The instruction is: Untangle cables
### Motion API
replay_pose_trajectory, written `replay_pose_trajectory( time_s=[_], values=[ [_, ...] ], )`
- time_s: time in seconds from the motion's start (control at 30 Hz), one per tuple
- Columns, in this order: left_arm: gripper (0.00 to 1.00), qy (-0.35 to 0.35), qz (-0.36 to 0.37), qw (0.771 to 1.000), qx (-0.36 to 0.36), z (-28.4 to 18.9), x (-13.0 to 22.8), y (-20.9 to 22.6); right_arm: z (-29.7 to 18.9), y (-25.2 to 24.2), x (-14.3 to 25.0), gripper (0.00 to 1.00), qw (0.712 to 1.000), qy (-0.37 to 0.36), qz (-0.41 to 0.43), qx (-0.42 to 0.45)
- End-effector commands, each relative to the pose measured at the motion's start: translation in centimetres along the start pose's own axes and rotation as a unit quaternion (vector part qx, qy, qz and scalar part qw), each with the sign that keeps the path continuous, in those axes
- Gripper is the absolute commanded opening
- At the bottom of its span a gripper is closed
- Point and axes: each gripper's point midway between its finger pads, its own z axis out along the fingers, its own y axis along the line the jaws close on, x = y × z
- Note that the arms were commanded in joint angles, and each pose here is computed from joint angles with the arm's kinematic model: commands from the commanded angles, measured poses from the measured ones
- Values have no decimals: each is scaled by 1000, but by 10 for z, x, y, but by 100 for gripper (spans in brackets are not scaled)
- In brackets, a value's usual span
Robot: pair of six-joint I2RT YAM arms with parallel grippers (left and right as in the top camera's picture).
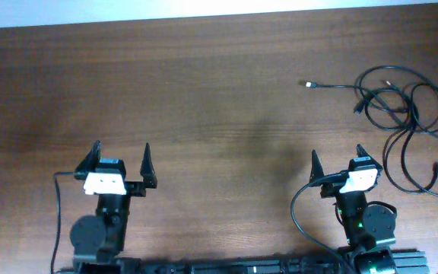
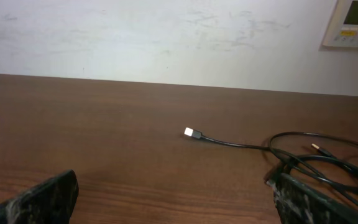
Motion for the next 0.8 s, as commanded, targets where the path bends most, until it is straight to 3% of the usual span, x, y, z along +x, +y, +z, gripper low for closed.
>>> replay_pose_trajectory(
  time_s=[0.0,0.43,0.77],
  values=[
    [99,-36,-4,999,-14,-5,7,5,0,2,3,100,1000,3,4,-5],
    [99,-98,27,994,-28,-17,9,8,0,2,3,100,1000,3,4,-5],
    [99,-77,61,995,-24,-14,23,6,0,2,3,100,1000,3,4,-5]
  ],
)
